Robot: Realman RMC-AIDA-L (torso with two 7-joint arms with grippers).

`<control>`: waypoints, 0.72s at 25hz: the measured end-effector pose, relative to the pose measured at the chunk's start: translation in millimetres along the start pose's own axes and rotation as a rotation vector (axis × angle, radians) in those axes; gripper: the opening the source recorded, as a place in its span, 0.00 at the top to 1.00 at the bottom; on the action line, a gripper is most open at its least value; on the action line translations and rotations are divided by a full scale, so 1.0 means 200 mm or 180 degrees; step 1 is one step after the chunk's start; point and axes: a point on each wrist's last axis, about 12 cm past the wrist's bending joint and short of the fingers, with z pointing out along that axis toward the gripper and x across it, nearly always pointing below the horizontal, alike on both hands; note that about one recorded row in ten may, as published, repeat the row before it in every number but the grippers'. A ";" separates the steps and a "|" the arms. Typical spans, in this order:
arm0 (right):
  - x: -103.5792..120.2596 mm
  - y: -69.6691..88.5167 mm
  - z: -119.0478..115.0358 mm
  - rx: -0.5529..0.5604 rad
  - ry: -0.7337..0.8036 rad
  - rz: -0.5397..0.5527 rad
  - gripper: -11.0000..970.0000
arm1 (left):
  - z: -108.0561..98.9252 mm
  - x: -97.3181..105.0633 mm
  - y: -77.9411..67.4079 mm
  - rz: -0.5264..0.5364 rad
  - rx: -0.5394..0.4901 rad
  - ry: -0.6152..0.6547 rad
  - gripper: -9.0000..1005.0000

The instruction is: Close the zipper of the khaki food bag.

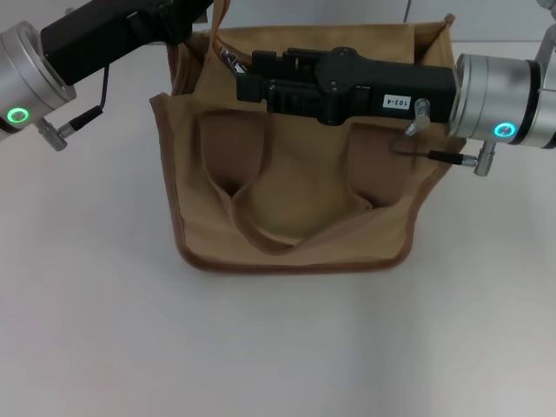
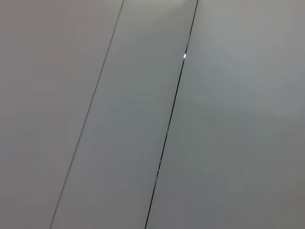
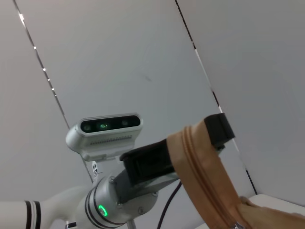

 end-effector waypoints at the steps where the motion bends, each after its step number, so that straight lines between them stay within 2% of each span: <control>1: 0.00 0.00 0.00 0.0008 -0.0001 0.0016 0.37 | 0.00 0.00 0.00 0.0000 0.0005 -0.0001 0.98; 13: 0.02 0.02 0.05 -0.0118 0.0126 0.0057 0.37 | 0.00 0.00 0.00 0.0001 0.0018 -0.0004 0.98; 18: 0.02 0.00 0.05 -0.0013 0.0088 0.0159 0.37 | 0.00 0.01 -0.01 -0.0030 0.0020 -0.0014 0.98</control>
